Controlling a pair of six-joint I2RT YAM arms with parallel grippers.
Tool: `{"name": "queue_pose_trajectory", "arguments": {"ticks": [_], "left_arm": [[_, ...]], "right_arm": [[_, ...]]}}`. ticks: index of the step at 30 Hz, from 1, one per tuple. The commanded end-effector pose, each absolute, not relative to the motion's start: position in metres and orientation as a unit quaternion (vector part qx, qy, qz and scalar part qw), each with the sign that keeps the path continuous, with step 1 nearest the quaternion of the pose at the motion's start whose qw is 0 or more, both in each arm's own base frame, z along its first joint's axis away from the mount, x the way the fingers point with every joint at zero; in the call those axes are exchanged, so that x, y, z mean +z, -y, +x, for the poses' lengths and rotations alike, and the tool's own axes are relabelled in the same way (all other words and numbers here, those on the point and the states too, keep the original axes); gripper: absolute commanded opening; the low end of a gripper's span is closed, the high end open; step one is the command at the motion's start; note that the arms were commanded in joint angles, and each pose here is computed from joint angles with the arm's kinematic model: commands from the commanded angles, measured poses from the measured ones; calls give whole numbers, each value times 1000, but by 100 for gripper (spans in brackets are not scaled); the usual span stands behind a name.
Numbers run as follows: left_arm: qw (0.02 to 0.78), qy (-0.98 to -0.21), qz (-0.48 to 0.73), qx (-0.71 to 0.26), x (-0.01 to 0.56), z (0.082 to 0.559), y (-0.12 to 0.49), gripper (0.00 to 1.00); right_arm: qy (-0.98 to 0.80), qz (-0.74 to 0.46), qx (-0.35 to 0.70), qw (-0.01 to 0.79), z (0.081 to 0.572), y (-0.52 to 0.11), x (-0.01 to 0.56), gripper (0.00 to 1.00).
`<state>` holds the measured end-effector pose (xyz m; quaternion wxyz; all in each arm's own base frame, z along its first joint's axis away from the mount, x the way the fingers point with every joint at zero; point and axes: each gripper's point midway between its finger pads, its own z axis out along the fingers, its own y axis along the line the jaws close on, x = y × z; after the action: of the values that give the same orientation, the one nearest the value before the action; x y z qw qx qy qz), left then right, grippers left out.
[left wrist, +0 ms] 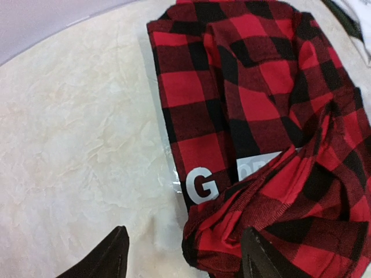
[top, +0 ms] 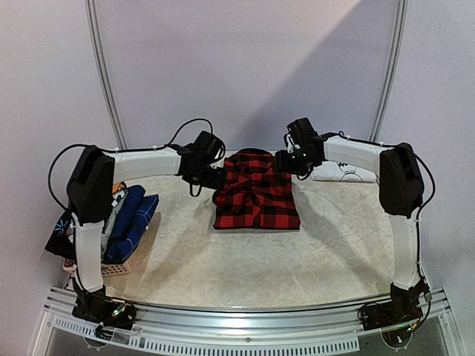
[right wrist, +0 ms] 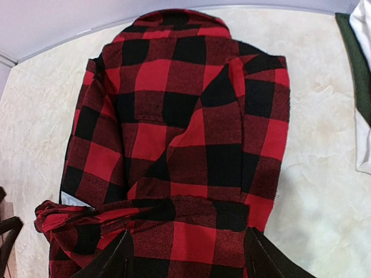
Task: Fold and stack the mixed laundry pile
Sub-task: Fold the 2/3-rectangle-folded shirt at the center of the board.
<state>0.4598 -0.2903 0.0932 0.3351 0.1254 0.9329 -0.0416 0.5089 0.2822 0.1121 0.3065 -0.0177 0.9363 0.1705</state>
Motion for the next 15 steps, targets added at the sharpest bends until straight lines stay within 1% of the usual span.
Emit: {"name": "queue_pose_trajectory", "arguments": {"ticks": [1,6,10,13,15], "left_arm": [[368,-923,108,-39,124,454,272,68],[370,-922,107,-46,126,428,264,68],[368,-921,115,-56,126,406,264,64],[363,-922,119,-64,121,390,265,59],[360,-922,125,-74,116,381,270,57]], "right_arm": [[-924,-28,165,343,507,-272,161,66],[-915,-82,224,326,476,-298,170,66],[-902,-140,260,315,443,-323,174,60],[-889,-181,287,308,417,-339,179,54],[-878,-214,302,302,399,-352,180,51]]}}
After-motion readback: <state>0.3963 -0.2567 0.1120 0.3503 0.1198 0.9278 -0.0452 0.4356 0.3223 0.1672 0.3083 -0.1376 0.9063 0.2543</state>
